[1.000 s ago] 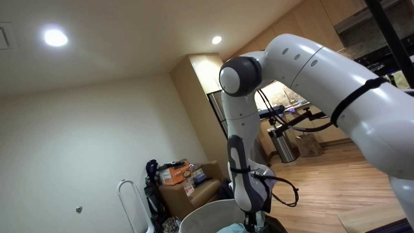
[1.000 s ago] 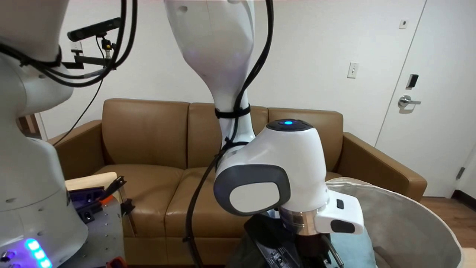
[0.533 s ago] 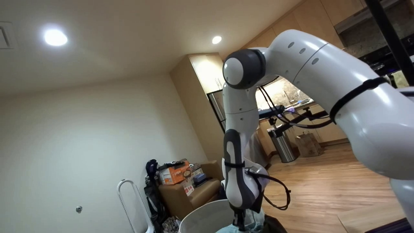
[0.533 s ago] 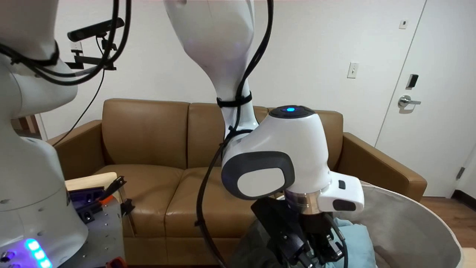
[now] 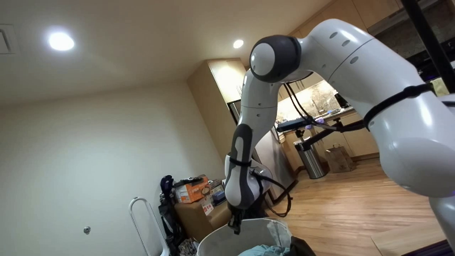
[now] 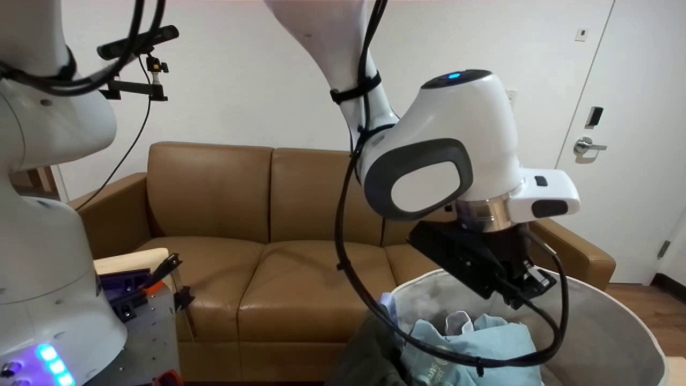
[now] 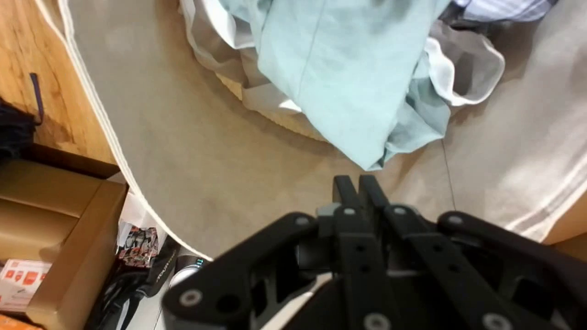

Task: Take the clothes from the bag and put them on the couch

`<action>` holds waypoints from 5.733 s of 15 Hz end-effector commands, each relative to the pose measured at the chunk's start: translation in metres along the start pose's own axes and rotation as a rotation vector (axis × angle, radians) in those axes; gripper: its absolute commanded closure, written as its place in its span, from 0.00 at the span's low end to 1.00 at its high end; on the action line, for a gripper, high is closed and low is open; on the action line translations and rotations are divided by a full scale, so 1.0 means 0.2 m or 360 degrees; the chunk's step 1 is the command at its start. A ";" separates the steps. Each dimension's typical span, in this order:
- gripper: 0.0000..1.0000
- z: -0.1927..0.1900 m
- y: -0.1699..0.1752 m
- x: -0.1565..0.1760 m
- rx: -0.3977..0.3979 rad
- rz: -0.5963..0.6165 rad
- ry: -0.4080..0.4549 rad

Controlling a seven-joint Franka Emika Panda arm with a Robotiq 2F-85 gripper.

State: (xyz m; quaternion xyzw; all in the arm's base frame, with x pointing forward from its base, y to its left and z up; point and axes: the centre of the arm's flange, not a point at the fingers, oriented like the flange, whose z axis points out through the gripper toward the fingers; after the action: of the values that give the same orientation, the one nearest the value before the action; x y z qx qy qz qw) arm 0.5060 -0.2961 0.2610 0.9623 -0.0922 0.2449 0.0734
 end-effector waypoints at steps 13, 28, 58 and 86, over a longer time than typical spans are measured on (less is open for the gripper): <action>0.00 0.34 -0.01 -0.04 0.0106 0.0037 -0.0172; 0.46 0.86 0.04 -0.32 0.0140 -0.0175 -0.0133; 0.92 -0.19 -1.03 1.32 0.0342 -0.0541 0.0758; 0.90 0.25 -2.68 0.55 0.1011 -0.0629 0.0172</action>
State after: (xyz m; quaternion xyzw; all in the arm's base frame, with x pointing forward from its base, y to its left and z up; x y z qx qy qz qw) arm 0.7381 0.2011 0.2184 0.9221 0.1798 0.2926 -0.1785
